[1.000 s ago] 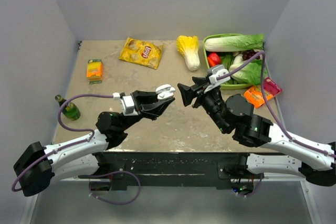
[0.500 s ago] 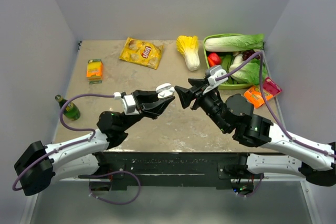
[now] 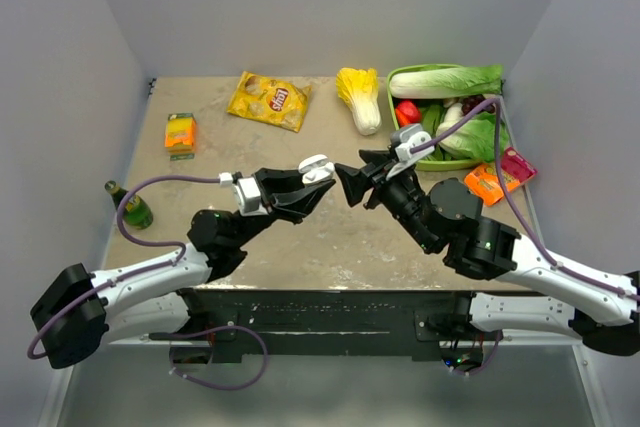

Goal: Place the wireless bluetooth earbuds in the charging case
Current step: Place the earbud in the charging case, then close the charging case at the center of the board, then place the charging case at the center of the board.

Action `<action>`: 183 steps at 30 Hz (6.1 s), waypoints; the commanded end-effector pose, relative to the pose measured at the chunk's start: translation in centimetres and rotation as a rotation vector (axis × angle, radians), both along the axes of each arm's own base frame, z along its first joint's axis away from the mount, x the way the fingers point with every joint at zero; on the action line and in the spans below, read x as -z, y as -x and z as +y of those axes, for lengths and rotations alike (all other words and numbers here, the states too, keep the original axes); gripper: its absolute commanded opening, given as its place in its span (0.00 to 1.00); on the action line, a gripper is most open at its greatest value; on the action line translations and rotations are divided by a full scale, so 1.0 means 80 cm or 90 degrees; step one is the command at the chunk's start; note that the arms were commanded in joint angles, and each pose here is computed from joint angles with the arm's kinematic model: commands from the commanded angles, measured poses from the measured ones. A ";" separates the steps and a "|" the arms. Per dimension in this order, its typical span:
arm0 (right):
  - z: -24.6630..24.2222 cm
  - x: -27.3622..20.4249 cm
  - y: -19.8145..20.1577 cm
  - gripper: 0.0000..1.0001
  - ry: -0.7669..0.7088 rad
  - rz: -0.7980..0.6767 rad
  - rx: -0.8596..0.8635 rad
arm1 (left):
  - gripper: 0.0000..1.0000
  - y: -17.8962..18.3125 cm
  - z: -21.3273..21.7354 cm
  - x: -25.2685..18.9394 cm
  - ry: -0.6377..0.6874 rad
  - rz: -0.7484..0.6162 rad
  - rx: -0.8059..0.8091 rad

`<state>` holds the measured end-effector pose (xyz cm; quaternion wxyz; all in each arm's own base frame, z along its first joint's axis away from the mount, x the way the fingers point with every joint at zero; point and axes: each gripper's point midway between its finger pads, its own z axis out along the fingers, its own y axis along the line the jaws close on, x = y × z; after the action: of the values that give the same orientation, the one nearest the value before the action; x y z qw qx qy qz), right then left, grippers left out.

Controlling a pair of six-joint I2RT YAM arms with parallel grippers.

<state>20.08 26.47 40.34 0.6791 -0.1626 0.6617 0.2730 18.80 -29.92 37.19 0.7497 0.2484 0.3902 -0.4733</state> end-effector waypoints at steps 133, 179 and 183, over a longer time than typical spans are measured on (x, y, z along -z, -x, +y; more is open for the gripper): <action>-0.009 -0.030 -0.009 0.12 -0.029 0.061 0.060 | 0.00 0.025 -0.007 0.057 -0.090 -0.002 0.051; -0.009 0.125 -0.007 0.39 0.030 0.204 0.046 | 0.00 -0.101 -0.039 0.210 -0.185 0.428 -0.051; -0.012 0.148 -0.011 0.47 0.051 0.217 0.071 | 0.00 -0.163 -0.045 0.291 -0.200 0.582 -0.050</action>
<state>19.85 25.67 28.07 0.5412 -0.1479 0.7932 0.2369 28.40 -33.42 17.81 0.5504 0.1893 0.7001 -0.4136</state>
